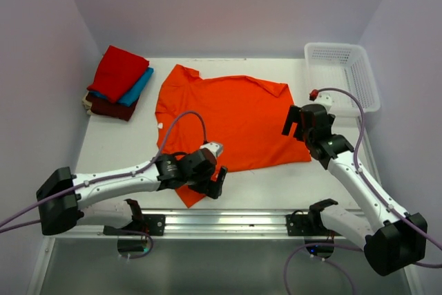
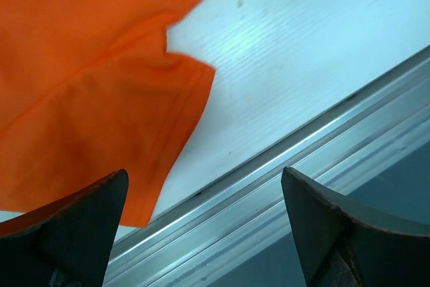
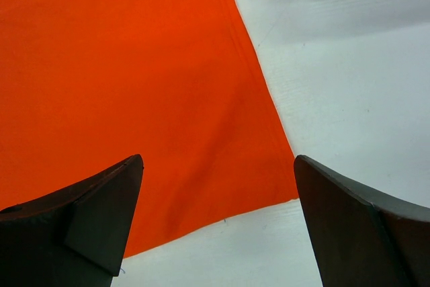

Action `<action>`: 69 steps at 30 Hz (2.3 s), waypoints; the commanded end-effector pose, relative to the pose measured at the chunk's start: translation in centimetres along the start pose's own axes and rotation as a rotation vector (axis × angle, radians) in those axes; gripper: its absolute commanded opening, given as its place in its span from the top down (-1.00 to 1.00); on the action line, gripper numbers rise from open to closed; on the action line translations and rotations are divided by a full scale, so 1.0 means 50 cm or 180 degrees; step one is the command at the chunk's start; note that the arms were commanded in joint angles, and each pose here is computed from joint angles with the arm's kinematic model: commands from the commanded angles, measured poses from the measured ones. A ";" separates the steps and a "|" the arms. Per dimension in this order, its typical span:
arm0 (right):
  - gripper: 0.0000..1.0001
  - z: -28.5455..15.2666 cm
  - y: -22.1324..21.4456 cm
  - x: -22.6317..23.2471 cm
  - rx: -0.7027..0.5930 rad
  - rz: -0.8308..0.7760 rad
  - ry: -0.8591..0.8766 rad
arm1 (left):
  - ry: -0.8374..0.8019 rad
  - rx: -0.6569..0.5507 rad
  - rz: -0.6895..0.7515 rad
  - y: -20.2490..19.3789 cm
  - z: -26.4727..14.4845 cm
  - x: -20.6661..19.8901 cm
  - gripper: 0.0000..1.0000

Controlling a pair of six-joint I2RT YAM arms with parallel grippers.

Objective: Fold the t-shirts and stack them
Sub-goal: Grap the side of the flattened tshirt closest away from the robot with both arms

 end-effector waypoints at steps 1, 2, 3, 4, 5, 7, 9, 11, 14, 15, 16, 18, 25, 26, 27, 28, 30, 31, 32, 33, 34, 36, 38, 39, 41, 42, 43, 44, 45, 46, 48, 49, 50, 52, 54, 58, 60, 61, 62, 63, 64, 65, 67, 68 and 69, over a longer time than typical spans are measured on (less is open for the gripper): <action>-0.97 0.002 -0.022 -0.001 0.0189 -0.0009 -0.0026 | 0.0197 0.0494 0.0003 -0.066 0.025 0.009 -1.00; -0.97 0.002 -0.024 -0.003 0.0196 -0.0005 -0.0034 | 0.0236 0.0538 0.0005 -0.072 0.033 0.013 -0.99; -0.96 0.001 -0.024 -0.003 0.0190 -0.0006 -0.0032 | 0.0179 0.0599 -0.0001 -0.080 0.036 0.011 -0.93; -0.96 0.001 -0.027 -0.008 0.0201 -0.0013 -0.0060 | 0.0236 0.0635 -0.0022 -0.085 0.038 0.014 -0.82; -0.96 0.000 -0.027 -0.008 0.0191 -0.0010 -0.0060 | 0.0237 0.0651 -0.0004 -0.088 0.039 0.013 -0.79; -0.94 0.001 -0.030 -0.008 0.0188 0.0004 -0.0054 | 0.0469 0.0751 0.0018 -0.103 0.030 0.025 -0.76; -0.94 0.002 -0.033 -0.010 0.0203 0.0004 -0.0067 | 0.0609 0.0845 0.0012 -0.123 0.024 0.040 -0.71; -0.92 0.004 -0.035 -0.011 0.0227 -0.0004 -0.0094 | 0.0640 0.0884 -0.0010 -0.136 0.025 0.049 -0.67; -0.90 0.003 -0.033 -0.013 0.0218 0.0004 -0.0128 | 0.0635 0.1027 -0.0044 -0.160 0.027 0.054 -0.61; -0.89 0.003 -0.033 -0.014 0.0214 0.0001 -0.0143 | 0.0646 0.1072 -0.0058 -0.171 0.028 0.057 -0.61; -0.89 0.003 -0.033 -0.014 0.0209 0.0005 -0.0141 | 0.0655 0.1090 -0.0061 -0.176 0.028 0.059 -0.61; -0.86 0.005 -0.033 -0.015 0.0214 0.0026 -0.0161 | 0.0658 0.1126 -0.0062 -0.190 0.029 0.066 -0.60; -0.60 0.007 -0.040 -0.013 0.0198 0.0083 -0.0115 | 0.0562 0.1117 -0.0034 -0.191 0.043 0.060 -0.47; -0.59 0.009 -0.043 -0.013 0.0201 0.0079 -0.0111 | 0.0614 0.1065 -0.0030 -0.176 0.039 0.055 -0.47; -0.58 0.010 -0.044 -0.013 0.0210 0.0083 -0.0115 | 0.0653 0.1025 -0.0001 -0.169 0.034 0.051 -0.47; -0.58 0.012 -0.049 -0.015 0.0238 0.0062 -0.0128 | 0.0700 0.0982 0.0021 -0.161 0.028 0.047 -0.46; -0.58 0.014 -0.052 -0.016 0.0251 0.0039 -0.0141 | 0.0784 0.0898 0.0102 -0.142 0.011 0.031 -0.45; -0.58 0.017 -0.056 -0.017 0.0274 0.0023 -0.0154 | 0.0794 0.0887 0.0130 -0.140 0.009 0.027 -0.46; -0.58 0.018 -0.056 -0.017 0.0274 0.0031 -0.0158 | 0.0760 0.0860 0.0160 -0.138 0.010 0.021 -0.47; -0.58 0.019 -0.056 -0.017 0.0270 0.0028 -0.0156 | 0.0741 0.0867 0.0190 -0.143 0.014 0.021 -0.48; -0.58 0.018 -0.056 -0.016 0.0277 0.0038 -0.0144 | 0.0759 0.0897 0.0206 -0.149 0.021 0.024 -0.50; -0.57 0.019 -0.056 -0.014 0.0273 0.0030 -0.0131 | 0.0735 0.0932 0.0245 -0.159 0.037 0.027 -0.50; -0.57 0.018 -0.053 -0.014 0.0270 0.0017 -0.0128 | 0.0689 0.0982 0.0258 -0.172 0.053 0.028 -0.51; -0.56 0.017 -0.052 -0.013 0.0270 0.0012 -0.0128 | 0.0714 0.1018 0.0265 -0.179 0.058 0.032 -0.52; -0.54 0.015 -0.049 -0.014 0.0262 0.0009 -0.0127 | 0.0728 0.1027 0.0253 -0.186 0.064 0.039 -0.52; -0.52 0.015 -0.048 -0.014 0.0250 0.0015 -0.0120 | 0.0726 0.1030 0.0248 -0.188 0.066 0.040 -0.52; -0.49 0.013 -0.048 -0.013 0.0246 0.0016 -0.0107 | 0.0722 0.1034 0.0252 -0.190 0.069 0.041 -0.52; -0.47 0.012 -0.048 -0.012 0.0249 0.0018 -0.0092 | 0.0702 0.1027 0.0256 -0.192 0.072 0.041 -0.51; -0.43 0.011 -0.047 -0.011 0.0233 0.0032 -0.0077 | 0.0709 0.1043 0.0248 -0.193 0.076 0.043 -0.50; -0.36 0.012 -0.050 -0.012 0.0247 0.0032 -0.0073 | 0.0696 0.1048 0.0260 -0.195 0.078 0.043 -0.48; -0.18 0.011 -0.051 -0.012 0.0251 0.0035 -0.0058 | 0.0672 0.1084 0.0273 -0.200 0.084 0.044 -0.40; -0.11 0.010 -0.052 -0.013 0.0252 0.0033 -0.0064 | 0.0675 0.1101 0.0274 -0.205 0.085 0.047 -0.35; 0.20 0.009 -0.051 -0.013 0.0237 0.0035 -0.0062 | 0.0678 0.1111 0.0269 -0.207 0.086 0.048 -0.30; 0.50 0.007 -0.050 -0.017 0.0216 0.0053 -0.0096 | 0.0687 0.1137 0.0251 -0.212 0.085 0.051 -0.19; 0.60 0.006 -0.049 -0.018 0.0208 0.0062 -0.0109 | 0.0697 0.1122 0.0239 -0.211 0.082 0.052 -0.03; 0.71 0.005 -0.048 -0.017 0.0204 0.0079 -0.0100 | 0.0748 0.1108 0.0232 -0.214 0.080 0.058 0.21; 0.73 0.006 -0.048 -0.017 0.0208 0.0082 -0.0102 | 0.0773 0.1124 0.0224 -0.217 0.081 0.061 0.30; 0.74 0.006 -0.049 -0.017 0.0210 0.0077 -0.0105 | 0.0778 0.1127 0.0215 -0.219 0.082 0.062 0.31; 0.74 0.008 -0.051 -0.018 0.0219 0.0076 -0.0116 | 0.0786 0.1133 0.0212 -0.220 0.083 0.064 0.33; 0.74 0.008 -0.051 -0.017 0.0223 0.0079 -0.0119 | 0.0799 0.1141 0.0215 -0.223 0.083 0.066 0.35; 0.77 0.007 -0.051 -0.019 0.0226 0.0080 -0.0125 | 0.0805 0.1155 0.0217 -0.225 0.084 0.068 0.37; 0.79 0.008 -0.052 -0.018 0.0220 0.0079 -0.0123 | 0.0829 0.1165 0.0218 -0.227 0.085 0.070 0.39; 0.87 0.009 -0.052 -0.019 0.0220 0.0085 -0.0133 | 0.0863 0.1179 0.0218 -0.231 0.086 0.075 0.46; 0.92 0.009 -0.052 -0.019 0.0215 0.0079 -0.0131 | 0.0874 0.1182 0.0216 -0.233 0.087 0.076 0.73; 0.96 0.009 -0.054 -0.020 0.0220 0.0074 -0.0140 | 0.0905 0.1192 0.0215 -0.234 0.084 0.079 0.96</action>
Point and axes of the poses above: each gripper's point midway between its finger pads, its own z axis out along the fingers, its own x axis along the line the jaws close on, y = z × x, the point moved 6 cm from there along -z, back along the fingers, and after that the axes turned 5 degrees about z, right-handed, at the moved point
